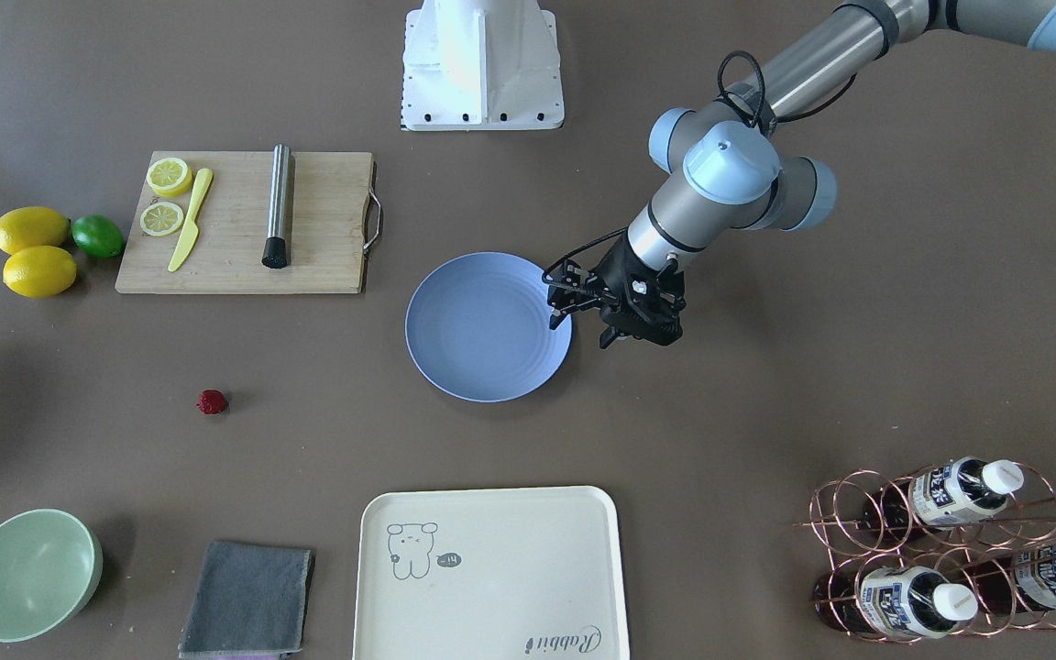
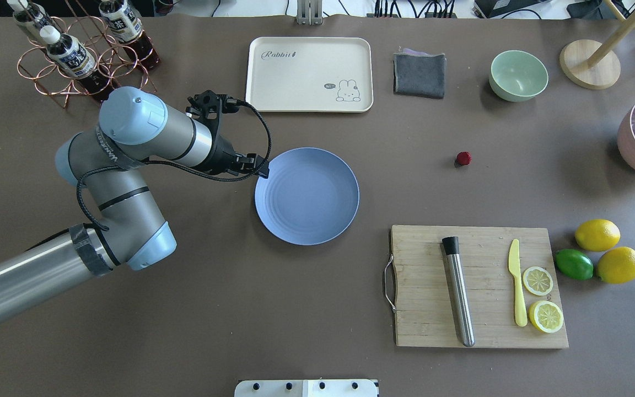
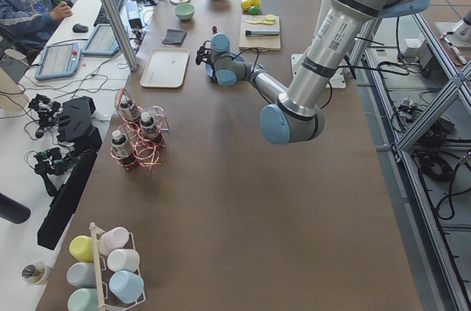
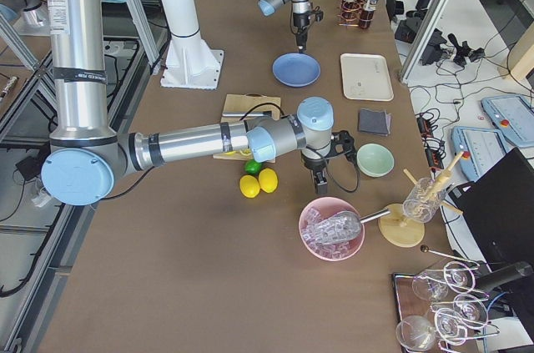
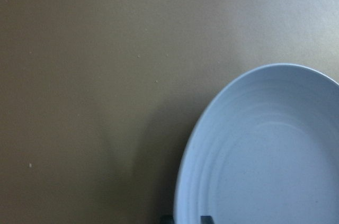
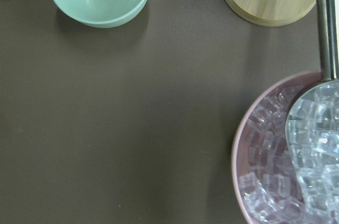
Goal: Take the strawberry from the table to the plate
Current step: 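Push the blue plate with the left gripper toward the table centre, then withdraw the left arm while the right gripper reaches down to the red strawberry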
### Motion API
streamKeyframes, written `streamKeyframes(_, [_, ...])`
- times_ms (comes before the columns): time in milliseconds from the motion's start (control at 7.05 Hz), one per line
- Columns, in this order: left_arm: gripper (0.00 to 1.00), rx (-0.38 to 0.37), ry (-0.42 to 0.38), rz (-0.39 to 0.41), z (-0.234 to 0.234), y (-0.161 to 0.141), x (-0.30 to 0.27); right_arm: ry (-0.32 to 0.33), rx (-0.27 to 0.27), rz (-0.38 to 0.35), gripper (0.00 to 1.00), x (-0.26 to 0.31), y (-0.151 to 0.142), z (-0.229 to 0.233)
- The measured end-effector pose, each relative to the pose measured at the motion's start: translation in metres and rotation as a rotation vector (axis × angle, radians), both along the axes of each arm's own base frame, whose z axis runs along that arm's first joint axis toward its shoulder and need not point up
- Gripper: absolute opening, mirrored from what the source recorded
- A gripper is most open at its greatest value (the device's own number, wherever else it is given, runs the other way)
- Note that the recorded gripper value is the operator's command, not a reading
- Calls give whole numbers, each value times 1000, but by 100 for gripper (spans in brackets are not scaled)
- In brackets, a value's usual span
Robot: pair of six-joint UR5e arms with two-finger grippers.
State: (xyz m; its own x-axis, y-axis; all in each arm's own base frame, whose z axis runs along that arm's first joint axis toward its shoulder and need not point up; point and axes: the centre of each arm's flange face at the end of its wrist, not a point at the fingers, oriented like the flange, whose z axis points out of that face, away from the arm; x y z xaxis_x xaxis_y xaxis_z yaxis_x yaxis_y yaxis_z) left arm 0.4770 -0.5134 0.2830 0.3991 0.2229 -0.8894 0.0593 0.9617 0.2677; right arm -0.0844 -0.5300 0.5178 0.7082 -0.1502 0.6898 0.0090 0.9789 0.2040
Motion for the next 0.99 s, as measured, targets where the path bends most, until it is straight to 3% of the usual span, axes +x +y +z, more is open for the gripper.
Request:
streamKeyframes(284, [98,-33,-94,-8,1,-22,-98,8,-62,57,99,-79,-12,-38])
streamKeyframes(568, [98,-6,-241,20,8,-37,-215,12,-92,98,99,-146,-14,-69])
streamKeyframes(709, [98,2,-281,57,28,-44,-283,11,-104,118,99,-175,-12,-83])
streamKeyframes(993, [98,-59,-266,105,113,-35,-386,5,-115,127,99,-214,-10,-102])
